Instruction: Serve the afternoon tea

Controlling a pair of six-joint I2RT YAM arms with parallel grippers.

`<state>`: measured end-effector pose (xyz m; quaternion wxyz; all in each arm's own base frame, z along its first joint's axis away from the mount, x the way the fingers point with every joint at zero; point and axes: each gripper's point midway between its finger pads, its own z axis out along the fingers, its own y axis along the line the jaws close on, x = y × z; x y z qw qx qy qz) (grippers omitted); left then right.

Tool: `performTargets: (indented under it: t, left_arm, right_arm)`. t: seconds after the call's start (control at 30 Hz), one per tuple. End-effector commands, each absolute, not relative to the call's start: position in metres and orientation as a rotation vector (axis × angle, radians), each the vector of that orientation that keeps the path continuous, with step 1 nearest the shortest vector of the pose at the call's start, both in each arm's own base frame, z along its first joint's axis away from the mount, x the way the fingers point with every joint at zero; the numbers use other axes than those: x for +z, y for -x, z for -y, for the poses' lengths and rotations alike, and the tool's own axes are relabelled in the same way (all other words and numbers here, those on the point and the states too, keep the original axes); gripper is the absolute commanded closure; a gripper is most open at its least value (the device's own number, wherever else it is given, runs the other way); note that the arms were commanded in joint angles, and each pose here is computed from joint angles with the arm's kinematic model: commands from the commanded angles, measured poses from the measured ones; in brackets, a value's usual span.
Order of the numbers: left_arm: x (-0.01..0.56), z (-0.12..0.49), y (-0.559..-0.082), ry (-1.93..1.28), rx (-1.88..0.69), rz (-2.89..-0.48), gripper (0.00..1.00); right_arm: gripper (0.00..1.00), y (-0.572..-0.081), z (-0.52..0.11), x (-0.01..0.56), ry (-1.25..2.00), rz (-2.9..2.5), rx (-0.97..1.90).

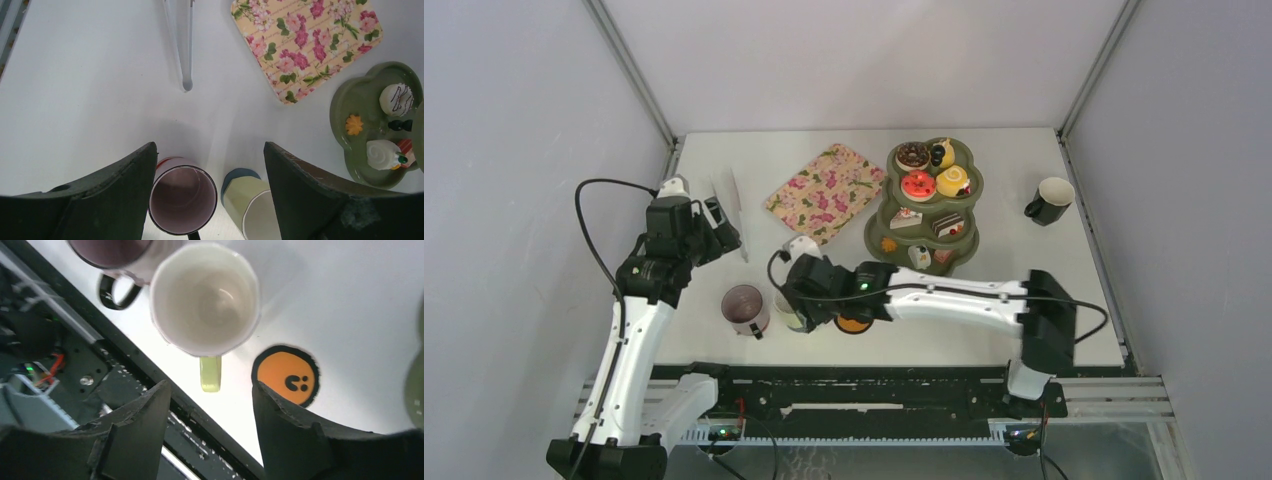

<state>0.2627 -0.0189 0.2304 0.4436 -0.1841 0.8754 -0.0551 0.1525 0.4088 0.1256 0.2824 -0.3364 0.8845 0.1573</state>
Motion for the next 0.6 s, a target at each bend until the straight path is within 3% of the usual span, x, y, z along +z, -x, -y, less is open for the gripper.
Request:
performTargets:
  t: [0.0,0.33,0.57]
  left_arm:
    - [0.241,0.019,-0.269,0.452,-0.154,-2.128,0.18]
    - [0.245,0.022,-0.275,0.424,-0.164,-2.125,0.18]
    - [0.243,0.023,-0.277,0.427,-0.173,-2.123,0.18]
  right_arm:
    - [0.30,-0.171,-0.383,0.222,0.729,-2.200,0.523]
    - [0.30,-0.243,-0.179,0.305,0.019,-1.980,0.166]
    - [0.30,-0.235,-0.019,0.292,-0.594,-1.886,0.035]
